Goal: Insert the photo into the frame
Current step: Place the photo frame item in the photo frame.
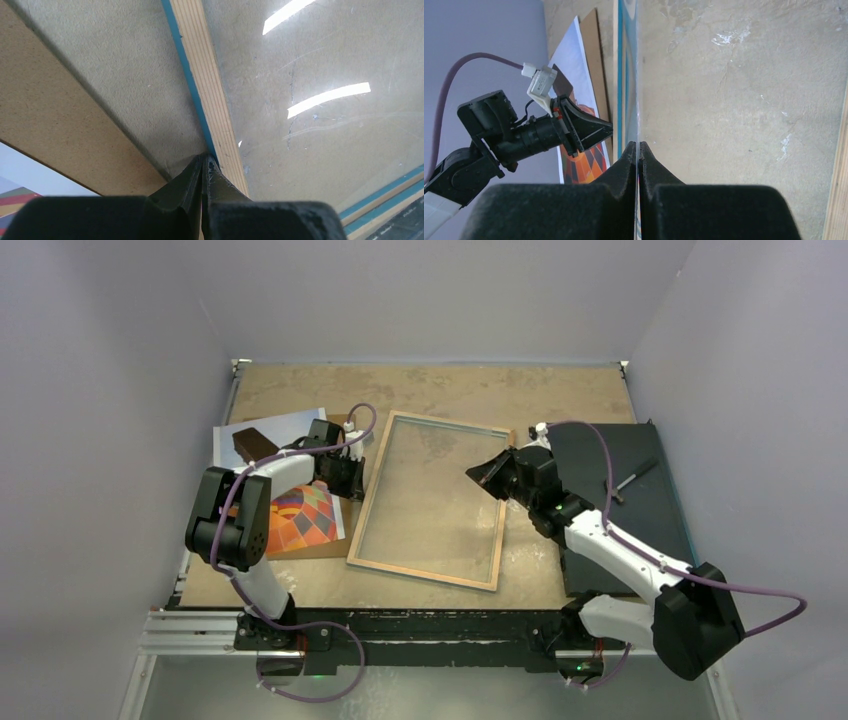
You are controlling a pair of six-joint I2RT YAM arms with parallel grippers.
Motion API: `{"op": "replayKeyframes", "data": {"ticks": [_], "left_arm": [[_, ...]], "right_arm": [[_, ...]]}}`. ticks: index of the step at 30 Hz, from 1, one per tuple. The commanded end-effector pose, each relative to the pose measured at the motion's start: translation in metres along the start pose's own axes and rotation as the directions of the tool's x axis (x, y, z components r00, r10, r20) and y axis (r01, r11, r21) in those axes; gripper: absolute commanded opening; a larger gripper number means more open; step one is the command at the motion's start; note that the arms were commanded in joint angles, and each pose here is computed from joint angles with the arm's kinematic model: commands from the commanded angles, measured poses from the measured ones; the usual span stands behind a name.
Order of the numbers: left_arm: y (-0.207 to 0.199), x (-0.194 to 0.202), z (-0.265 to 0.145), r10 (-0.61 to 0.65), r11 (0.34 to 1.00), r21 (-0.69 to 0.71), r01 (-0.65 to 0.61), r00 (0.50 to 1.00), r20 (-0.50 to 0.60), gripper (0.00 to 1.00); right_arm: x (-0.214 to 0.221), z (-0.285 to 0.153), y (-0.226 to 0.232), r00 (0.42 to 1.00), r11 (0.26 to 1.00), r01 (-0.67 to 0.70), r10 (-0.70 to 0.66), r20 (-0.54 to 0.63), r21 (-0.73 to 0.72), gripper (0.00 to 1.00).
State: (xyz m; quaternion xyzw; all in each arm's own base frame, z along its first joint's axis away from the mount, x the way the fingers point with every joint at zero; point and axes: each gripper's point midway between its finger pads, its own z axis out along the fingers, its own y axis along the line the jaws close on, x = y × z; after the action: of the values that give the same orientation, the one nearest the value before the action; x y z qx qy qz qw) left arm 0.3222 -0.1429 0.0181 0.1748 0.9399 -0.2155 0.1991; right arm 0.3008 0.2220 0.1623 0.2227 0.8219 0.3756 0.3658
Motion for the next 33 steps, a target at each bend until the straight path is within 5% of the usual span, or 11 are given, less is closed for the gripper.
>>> {"op": "replayKeyframes", "data": {"ticks": [1,24,33], "left_arm": [[-0.006,-0.011,-0.007,0.042,0.999,0.010,-0.043,0.998,0.036,0.00],[-0.007,-0.011,-0.008,0.049,0.999,0.010,-0.049,0.998,0.041,0.00],[-0.007,-0.011,-0.007,0.049,0.999,0.013,-0.050,0.998,0.038,0.00]], "right_arm": [[0.002,-0.004,0.021,1.000,0.997,0.019,-0.021,-0.023,-0.079,0.00],[0.033,0.007,-0.033,0.987,0.985,-0.054,0.078,-0.139,0.164,0.00],[0.036,0.014,-0.036,0.988,0.987,-0.029,0.052,-0.148,0.156,0.00]]}}
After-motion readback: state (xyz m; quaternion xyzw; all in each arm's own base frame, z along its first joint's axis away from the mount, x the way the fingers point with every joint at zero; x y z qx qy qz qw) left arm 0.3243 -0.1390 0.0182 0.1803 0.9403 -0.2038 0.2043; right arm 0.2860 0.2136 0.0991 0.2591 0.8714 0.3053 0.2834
